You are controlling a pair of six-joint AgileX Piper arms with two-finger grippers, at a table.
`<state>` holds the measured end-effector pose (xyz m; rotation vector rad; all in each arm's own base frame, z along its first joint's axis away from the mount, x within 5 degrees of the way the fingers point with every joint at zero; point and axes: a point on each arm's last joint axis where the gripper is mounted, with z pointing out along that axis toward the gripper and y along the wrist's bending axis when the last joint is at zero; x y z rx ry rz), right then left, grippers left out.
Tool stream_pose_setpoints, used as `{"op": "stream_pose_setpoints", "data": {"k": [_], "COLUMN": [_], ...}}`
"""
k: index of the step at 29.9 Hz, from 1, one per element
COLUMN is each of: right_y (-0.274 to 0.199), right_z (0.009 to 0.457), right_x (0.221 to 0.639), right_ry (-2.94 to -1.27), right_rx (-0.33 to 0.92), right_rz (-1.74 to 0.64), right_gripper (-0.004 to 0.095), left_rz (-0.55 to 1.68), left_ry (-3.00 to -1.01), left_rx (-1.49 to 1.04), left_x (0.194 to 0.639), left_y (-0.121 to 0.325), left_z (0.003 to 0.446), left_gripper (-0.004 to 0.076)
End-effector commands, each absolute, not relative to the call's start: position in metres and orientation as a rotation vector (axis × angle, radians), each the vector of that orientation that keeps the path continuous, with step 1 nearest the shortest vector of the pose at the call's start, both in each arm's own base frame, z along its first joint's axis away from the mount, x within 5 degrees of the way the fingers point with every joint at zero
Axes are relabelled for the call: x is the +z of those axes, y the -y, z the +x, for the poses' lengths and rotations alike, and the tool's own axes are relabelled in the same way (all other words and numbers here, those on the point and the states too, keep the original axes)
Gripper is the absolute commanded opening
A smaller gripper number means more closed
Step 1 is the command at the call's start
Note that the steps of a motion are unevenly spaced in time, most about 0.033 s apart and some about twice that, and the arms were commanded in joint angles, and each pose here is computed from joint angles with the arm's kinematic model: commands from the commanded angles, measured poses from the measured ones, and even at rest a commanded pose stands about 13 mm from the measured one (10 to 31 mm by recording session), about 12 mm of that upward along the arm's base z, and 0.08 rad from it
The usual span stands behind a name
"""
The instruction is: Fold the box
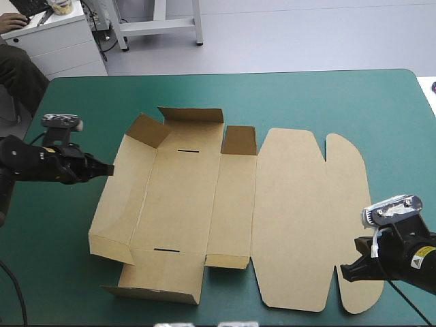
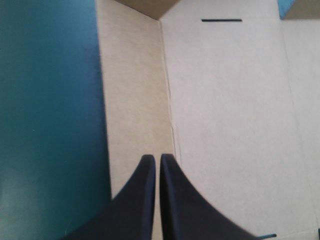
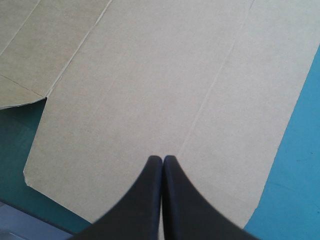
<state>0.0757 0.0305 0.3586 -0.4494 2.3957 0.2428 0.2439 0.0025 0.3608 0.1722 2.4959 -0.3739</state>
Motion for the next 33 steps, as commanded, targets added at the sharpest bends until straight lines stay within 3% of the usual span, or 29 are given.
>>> {"op": "stream_pose_setpoints", "data": {"k": [1, 11, 14, 22, 25, 33], "right_y": [-0.031, -0.030, -0.030, -0.030, -0.030, -0.030], "right_z": [0.080, 0.086, 0.088, 0.091, 0.091, 0.091], "right_x": [0.359, 0.334, 0.334, 0.337, 0.337, 0.337], "right_ry": [-2.357, -2.407, -2.383, -2.347, -2.342, -2.341], "right_rx": [0.241, 0.214, 0.209, 0.205, 0.207, 0.207], "right_rz": [-0.429, -0.424, -0.416, -0.410, -0.409, -0.408], "right_gripper": [-0.0015, -0.0015, -0.0015, -0.0015, -0.0015, -0.0015], "left_rz": [0.009, -0.262, -0.265, -0.220, -0.199, -0.076], "left_ry": [-2.376, -2.324, -2.391, -2.627, -2.657, -2.735], "left_rx": [-0.434, -0.326, -0.349, -0.497, -0.548, -0.604], "left_x": [0.381, 0.381, 0.372, 0.342, 0.335, 0.314], "left_y": [-0.027, -0.076, -0.078, -0.079, -0.077, -0.066], "left_z": [0.240, 0.234, 0.237, 0.244, 0.248, 0.268], "left_gripper": [0.0018, 0.0038, 0.0119, 0.0517, 0.0578, 0.0582]}}
